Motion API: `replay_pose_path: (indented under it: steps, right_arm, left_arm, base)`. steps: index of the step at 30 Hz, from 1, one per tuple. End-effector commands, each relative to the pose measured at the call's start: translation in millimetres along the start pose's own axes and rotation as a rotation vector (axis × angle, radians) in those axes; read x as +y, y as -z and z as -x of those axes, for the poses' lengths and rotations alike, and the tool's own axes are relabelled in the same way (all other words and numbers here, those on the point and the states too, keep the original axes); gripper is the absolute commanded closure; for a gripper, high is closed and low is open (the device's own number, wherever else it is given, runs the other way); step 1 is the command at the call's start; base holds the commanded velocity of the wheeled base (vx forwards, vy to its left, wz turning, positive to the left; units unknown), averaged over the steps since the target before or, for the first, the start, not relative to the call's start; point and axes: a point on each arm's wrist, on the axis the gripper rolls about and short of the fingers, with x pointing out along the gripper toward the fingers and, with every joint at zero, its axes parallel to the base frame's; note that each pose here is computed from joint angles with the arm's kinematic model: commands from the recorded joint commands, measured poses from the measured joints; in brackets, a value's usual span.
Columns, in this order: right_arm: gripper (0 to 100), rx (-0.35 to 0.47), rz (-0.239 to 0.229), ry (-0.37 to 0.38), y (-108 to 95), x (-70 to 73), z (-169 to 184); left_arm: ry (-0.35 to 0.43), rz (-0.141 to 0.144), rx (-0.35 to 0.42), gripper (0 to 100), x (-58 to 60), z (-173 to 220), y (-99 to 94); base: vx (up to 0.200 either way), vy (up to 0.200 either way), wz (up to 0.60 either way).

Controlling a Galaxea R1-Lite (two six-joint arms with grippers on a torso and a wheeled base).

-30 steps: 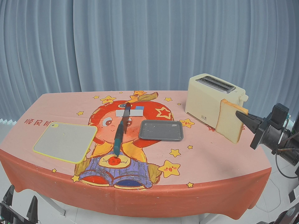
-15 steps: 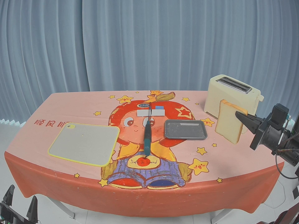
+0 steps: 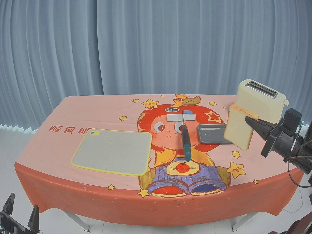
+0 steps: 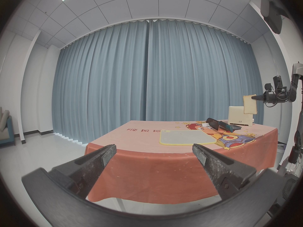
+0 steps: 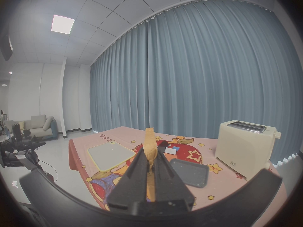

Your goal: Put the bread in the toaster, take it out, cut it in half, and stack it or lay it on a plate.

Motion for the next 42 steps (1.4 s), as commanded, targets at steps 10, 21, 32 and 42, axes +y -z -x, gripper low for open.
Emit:
replay_pose_path:
  steps: [10, 21, 32, 42]
  right_arm:
    - [100, 0.0, 0.001, -0.013, 0.2, 2.7, 0.2]
    - [100, -0.002, -0.001, -0.025, -0.3, 5.2, -0.2]
    - [100, 0.026, -0.14, -0.059, 4.4, 21.2, -6.0]
    - [100, 0.066, -0.255, -0.007, 13.5, 32.4, -18.2]
  left_arm:
    - [-0.001, 0.0, 0.012, 0, 0.1, -0.9, 5.0]
    - [-0.001, 0.0, 0.012, 0, 0.1, -0.9, 5.0]
    - [-0.001, 0.0, 0.012, 0, 0.1, -0.9, 5.0]
    - [-0.001, 0.0, 0.012, 0, 0.1, -0.9, 5.0]
  base:
    - [0.0, 0.2, 0.0]
    - [0.0, 0.2, 0.0]
    - [0.0, 0.091, 0.0]
    - [0.0, 0.0, 0.0]
